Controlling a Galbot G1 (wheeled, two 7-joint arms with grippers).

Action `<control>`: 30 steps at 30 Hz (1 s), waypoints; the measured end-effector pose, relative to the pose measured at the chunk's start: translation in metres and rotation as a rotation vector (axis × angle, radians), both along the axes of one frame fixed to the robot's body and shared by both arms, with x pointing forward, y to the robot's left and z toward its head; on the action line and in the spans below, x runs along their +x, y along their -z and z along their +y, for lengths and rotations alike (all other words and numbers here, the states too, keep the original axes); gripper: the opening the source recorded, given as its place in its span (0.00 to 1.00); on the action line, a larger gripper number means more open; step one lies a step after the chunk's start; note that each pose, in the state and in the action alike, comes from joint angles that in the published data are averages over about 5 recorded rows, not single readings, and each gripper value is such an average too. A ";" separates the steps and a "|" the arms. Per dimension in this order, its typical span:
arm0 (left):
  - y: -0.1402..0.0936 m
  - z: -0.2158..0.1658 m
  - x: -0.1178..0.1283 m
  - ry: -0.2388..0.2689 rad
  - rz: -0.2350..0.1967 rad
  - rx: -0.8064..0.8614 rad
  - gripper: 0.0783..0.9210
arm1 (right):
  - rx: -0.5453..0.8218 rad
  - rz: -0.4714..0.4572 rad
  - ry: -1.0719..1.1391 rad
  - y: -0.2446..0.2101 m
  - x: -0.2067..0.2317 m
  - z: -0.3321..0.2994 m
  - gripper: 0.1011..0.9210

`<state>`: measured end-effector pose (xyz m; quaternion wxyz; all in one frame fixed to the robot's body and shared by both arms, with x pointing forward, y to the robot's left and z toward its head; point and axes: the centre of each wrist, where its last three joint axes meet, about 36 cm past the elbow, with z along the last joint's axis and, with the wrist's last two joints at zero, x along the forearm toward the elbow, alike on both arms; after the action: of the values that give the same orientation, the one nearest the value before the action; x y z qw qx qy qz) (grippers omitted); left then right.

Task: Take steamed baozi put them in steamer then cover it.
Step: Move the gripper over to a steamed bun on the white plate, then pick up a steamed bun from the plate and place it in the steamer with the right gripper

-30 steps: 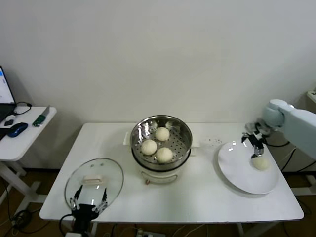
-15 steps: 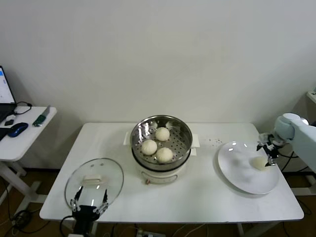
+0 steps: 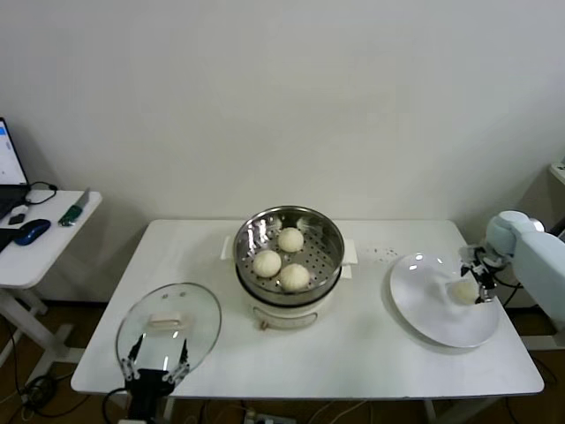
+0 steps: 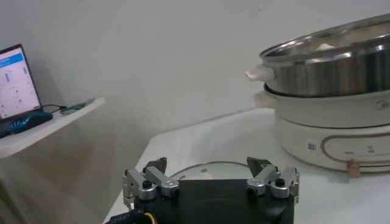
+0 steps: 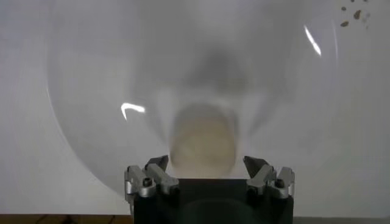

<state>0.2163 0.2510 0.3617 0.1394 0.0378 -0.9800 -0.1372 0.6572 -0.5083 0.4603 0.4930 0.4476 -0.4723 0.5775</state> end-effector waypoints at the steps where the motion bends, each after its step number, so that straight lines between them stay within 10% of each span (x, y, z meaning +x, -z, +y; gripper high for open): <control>1: 0.000 0.000 0.000 -0.001 0.000 -0.001 0.88 | -0.001 0.002 0.000 0.001 0.001 0.000 0.88; 15: -0.002 0.001 0.001 -0.009 0.005 -0.012 0.88 | 0.007 0.027 0.017 0.008 0.008 0.004 0.62; 30: -0.007 -0.007 0.001 0.017 0.000 -0.025 0.88 | 0.103 -0.037 0.048 -0.052 0.038 0.027 0.63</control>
<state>0.2173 0.2438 0.3686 0.1386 0.0278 -0.9819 -0.1261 0.6953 -0.4811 0.5127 0.4741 0.4500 -0.5213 0.5486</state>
